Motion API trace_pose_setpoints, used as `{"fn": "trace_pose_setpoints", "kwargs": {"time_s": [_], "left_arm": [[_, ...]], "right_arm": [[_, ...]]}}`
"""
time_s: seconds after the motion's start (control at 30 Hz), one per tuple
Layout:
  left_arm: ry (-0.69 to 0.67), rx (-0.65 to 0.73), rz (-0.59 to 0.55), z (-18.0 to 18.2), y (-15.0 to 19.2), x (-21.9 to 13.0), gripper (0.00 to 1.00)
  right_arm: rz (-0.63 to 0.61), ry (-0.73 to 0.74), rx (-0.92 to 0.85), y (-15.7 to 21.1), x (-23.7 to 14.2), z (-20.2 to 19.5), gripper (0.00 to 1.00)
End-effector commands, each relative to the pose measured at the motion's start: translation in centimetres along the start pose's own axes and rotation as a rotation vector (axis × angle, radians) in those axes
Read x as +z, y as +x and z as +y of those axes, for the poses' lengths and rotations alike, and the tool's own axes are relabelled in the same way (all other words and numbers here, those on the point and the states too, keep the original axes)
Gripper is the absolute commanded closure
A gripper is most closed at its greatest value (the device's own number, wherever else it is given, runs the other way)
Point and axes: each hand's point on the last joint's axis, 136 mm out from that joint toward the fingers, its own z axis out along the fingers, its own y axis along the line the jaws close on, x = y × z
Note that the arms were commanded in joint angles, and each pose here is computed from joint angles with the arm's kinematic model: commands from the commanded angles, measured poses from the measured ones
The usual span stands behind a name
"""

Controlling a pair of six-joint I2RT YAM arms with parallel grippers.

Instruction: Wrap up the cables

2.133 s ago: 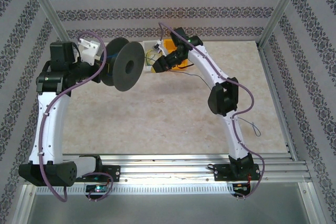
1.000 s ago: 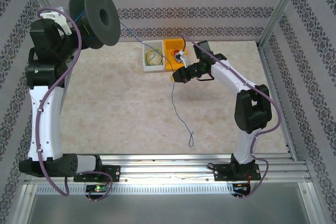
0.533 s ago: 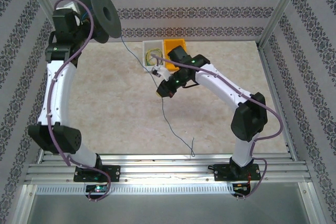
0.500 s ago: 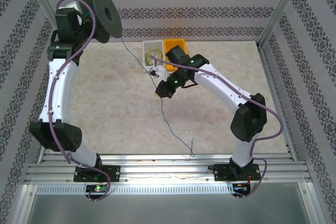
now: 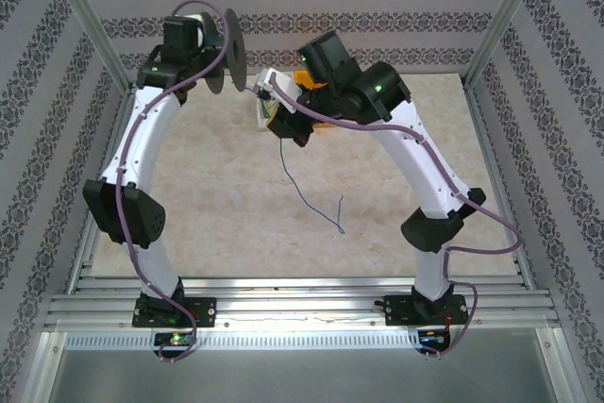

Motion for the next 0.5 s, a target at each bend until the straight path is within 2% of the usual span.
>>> {"fn": "trace_pose_setpoints", "kwargs": {"time_s": [0.0,0.1,0.3,0.47], "left_arm": [[-0.028,0.149,0.018,-1.0,0.6,-0.5,1.00],[-0.005,0.229,0.078,-2.4,2.9,-1.1,1.00],[0.085,0.342,0.153,-2.7,6.4,-4.3,1.00],[0.312,0.483,0.247,-5.1,10.2,-8.1,1.00]], "right_arm": [[0.016,0.027,-0.066,-0.2,-0.3,-0.3,1.00],[-0.017,0.088,-0.062,-0.7,-0.9,-2.7,1.00],[-0.034,0.184,-0.002,0.4,-2.9,-7.6,1.00],[-0.055,0.228,0.069,1.9,-3.8,-12.0,1.00]]}}
